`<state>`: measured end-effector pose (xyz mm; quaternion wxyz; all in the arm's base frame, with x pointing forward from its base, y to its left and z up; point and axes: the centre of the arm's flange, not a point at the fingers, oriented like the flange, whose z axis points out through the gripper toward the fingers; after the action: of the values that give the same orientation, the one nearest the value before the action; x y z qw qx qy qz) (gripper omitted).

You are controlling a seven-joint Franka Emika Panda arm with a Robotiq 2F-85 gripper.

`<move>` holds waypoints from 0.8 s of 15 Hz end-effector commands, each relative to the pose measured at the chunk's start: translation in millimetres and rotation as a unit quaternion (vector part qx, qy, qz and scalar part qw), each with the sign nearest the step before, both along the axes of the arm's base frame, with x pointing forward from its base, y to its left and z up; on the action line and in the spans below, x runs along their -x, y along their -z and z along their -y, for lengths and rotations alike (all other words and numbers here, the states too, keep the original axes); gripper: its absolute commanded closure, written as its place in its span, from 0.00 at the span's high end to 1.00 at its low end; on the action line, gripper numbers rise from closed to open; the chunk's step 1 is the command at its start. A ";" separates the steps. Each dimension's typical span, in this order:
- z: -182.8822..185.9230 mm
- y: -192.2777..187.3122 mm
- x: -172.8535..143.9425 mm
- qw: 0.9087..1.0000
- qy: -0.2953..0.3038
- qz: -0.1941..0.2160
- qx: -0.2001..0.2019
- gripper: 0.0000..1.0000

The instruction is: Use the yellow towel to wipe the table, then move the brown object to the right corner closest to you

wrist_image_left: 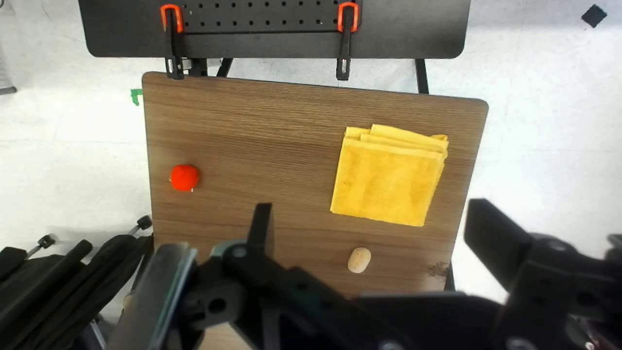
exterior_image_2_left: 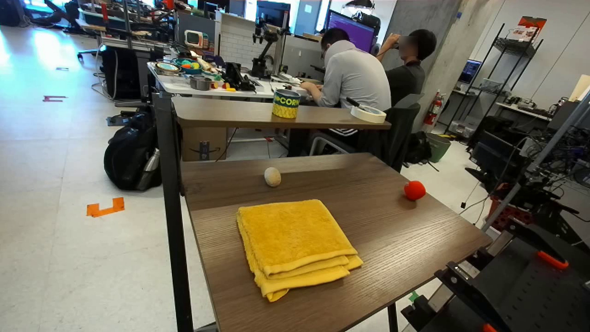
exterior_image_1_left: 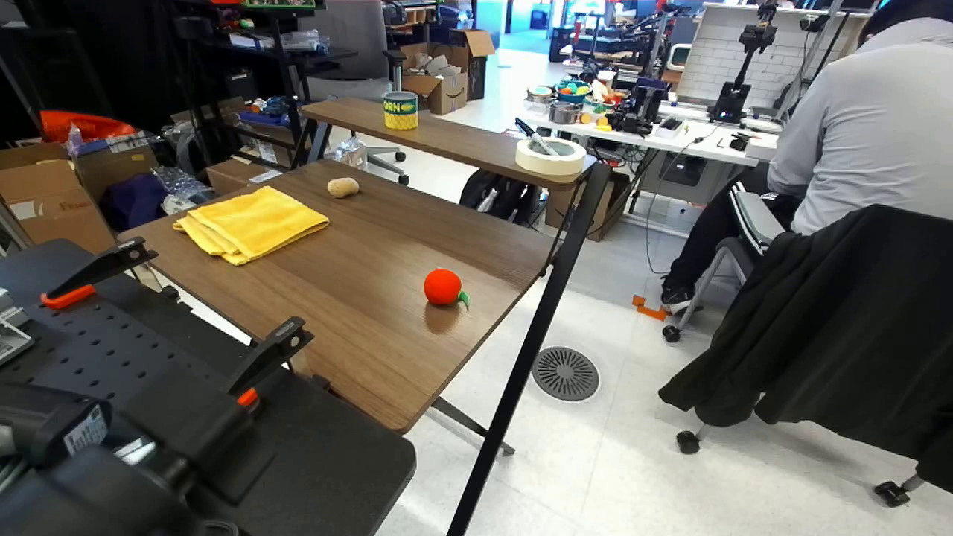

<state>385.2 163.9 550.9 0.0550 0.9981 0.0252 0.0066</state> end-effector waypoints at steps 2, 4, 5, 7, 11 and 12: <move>-12.6 -2.1 -5.5 1.000 0.005 0.024 -0.004 1.00; -23.8 7.9 -25.3 0.996 0.028 0.075 -0.033 1.00; -26.4 13.0 -35.7 0.994 0.039 0.095 -0.040 1.00; -23.6 45.0 -68.4 0.989 0.071 0.115 -0.061 1.00; -18.4 54.2 -60.4 0.992 0.065 0.090 -0.059 1.00; -18.9 52.1 -59.9 0.992 0.064 0.092 -0.059 1.00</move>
<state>445.0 182.8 499.1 -0.0015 0.9943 -0.0446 0.0967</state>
